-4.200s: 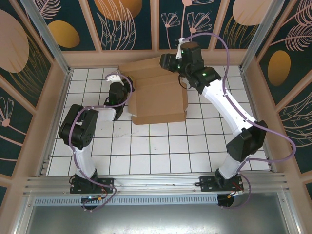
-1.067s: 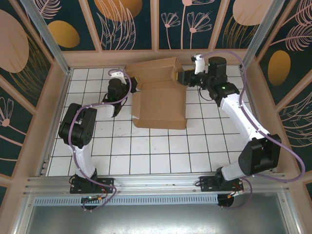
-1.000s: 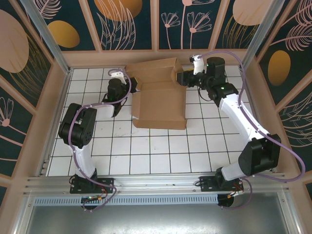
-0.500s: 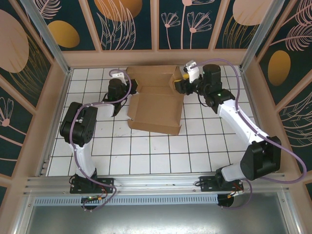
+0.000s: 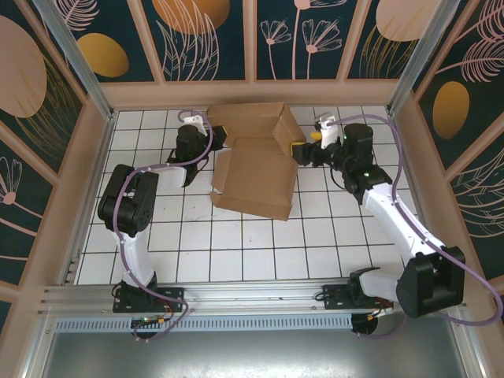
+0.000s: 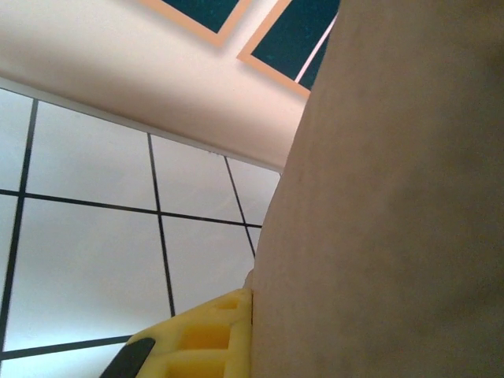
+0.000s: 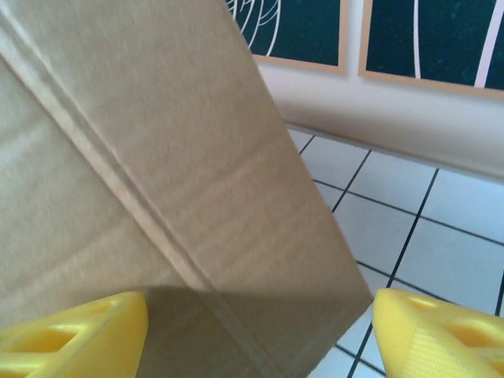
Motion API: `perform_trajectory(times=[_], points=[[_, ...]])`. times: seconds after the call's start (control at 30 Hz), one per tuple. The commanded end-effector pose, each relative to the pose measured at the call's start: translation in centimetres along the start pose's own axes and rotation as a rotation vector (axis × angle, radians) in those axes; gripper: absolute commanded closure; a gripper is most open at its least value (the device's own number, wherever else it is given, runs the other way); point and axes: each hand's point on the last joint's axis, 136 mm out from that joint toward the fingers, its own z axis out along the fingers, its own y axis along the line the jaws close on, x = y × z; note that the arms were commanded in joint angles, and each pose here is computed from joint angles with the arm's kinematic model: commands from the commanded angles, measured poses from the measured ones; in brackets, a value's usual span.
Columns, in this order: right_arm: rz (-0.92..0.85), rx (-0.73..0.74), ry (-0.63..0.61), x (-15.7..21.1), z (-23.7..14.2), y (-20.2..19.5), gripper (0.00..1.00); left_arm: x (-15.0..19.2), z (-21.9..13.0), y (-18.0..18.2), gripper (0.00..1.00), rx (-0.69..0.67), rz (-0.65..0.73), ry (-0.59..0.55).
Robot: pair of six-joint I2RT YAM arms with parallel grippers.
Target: Fold the paper box
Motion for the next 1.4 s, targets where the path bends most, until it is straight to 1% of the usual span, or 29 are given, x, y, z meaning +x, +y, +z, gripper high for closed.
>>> perform_trajectory(times=[0.0,0.1,0.17,0.27,0.37,0.43,0.53,0.63,0.73,0.8,0.87,1.0,1.1,1.27,1.37], points=[[0.053,-0.031,-0.033,0.4,-0.4,1.3,0.24,-2.8,0.0,-3.1,1.0,0.105,-0.079,-0.078],[0.082,-0.079,-0.031,1.4,-0.3,2.9,0.24,-3.1,0.1,-2.6,1.0,0.073,-0.107,-0.088],[0.095,-0.118,-0.057,1.5,-0.5,4.0,0.23,-3.1,0.2,-2.2,1.0,0.047,-0.117,-0.088],[0.148,-0.121,-0.1,1.8,-0.7,4.3,0.23,-3.2,0.2,-1.7,1.0,0.014,-0.129,-0.089],[0.231,-0.073,-0.119,2.3,-1.1,3.6,0.23,-3.6,0.0,-1.2,1.0,-0.018,-0.136,-0.104],[0.283,-0.015,-0.143,2.4,-2.0,2.8,0.24,-3.8,-0.2,-0.9,1.0,-0.037,-0.135,-0.11],[0.339,0.061,-0.154,2.4,-3.0,1.7,0.25,-4.3,-0.5,-1.2,1.0,-0.027,-0.136,-0.128],[0.372,0.145,-0.143,2.5,-3.2,0.3,0.3,-4.6,-0.6,-1.7,1.0,-0.003,-0.141,-0.136],[0.403,0.166,-0.086,2.7,-2.1,-0.2,0.34,-4.9,-0.5,-2.3,1.0,0.027,-0.151,-0.138],[0.445,0.189,-0.061,2.9,-1.6,-0.8,0.4,-5.0,-0.5,-2.5,1.0,0.04,-0.156,-0.137],[0.475,0.163,-0.067,2.7,-1.6,-1.0,0.49,-5.0,-0.5,-2.7,1.0,0.044,-0.158,-0.136],[0.553,-0.005,-0.126,1.8,-2.2,0.1,0.74,-5.1,-0.4,-2.8,1.0,0.056,-0.169,-0.133],[0.577,-0.105,-0.147,1.4,-2.6,1.3,0.85,-4.9,-0.1,-3.0,1.0,0.076,-0.182,-0.125],[0.58,-0.229,-0.172,0.6,-3.3,2.9,0.97,-4.8,0.4,-3.5,1.0,0.124,-0.202,-0.115],[0.609,-0.34,-0.193,0.4,-4.1,3.7,0.99,-5.0,0.3,-4.1,1.0,0.187,-0.213,-0.122]])
